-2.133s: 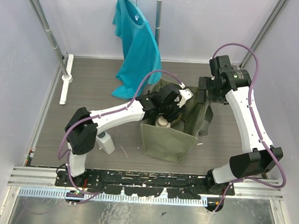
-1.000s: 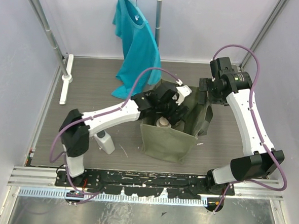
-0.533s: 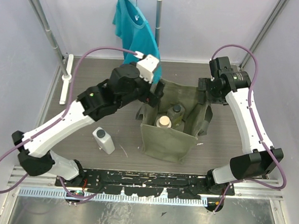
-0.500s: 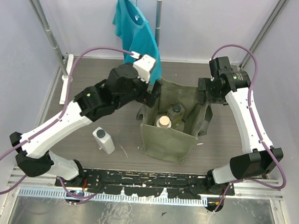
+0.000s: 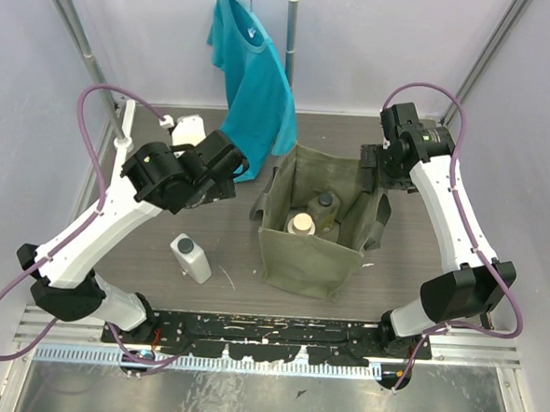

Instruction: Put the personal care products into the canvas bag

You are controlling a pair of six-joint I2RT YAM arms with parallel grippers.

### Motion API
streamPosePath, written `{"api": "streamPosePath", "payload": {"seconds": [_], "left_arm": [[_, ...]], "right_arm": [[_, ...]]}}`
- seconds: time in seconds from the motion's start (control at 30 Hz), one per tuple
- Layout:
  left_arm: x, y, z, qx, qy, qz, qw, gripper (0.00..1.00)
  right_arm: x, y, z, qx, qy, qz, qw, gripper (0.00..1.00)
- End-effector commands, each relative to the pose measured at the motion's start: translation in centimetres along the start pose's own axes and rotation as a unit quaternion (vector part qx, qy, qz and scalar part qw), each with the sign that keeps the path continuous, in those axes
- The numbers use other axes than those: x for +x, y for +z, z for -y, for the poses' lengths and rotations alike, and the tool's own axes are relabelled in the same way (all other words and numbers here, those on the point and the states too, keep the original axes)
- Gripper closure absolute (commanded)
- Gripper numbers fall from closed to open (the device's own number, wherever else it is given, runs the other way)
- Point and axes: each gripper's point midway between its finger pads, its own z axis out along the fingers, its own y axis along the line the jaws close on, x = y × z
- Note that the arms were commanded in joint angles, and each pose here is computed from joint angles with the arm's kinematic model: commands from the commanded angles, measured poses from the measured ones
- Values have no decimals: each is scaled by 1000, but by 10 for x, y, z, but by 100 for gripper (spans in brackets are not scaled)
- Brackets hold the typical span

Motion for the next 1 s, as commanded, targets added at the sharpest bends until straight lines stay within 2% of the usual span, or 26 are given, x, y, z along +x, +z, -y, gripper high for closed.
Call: {"api": "streamPosePath", "payload": {"seconds": [0.0,0.13,0.47,0.57,0.97], "left_arm": [[19,5,-36,-119,-105,-30,987,2],[54,24,-48,-173,-137,-108,969,2],[80,30,-90,-234,-241,-101,937,2],[94,29,-96,-246,-259,-125,925,2],[140,50,-89,-262,-265,-203,905,2]], "right_arm": [[-14,-13,2,-7,-3,35,999,0],[-11,-18,4,-6,-4,40,999,0],[-3,-22,4,-12,-1,42,999,0],[-2,-21,4,-11,0,41,999,0],[4,-23,7,-7,1,35,999,0]]}}
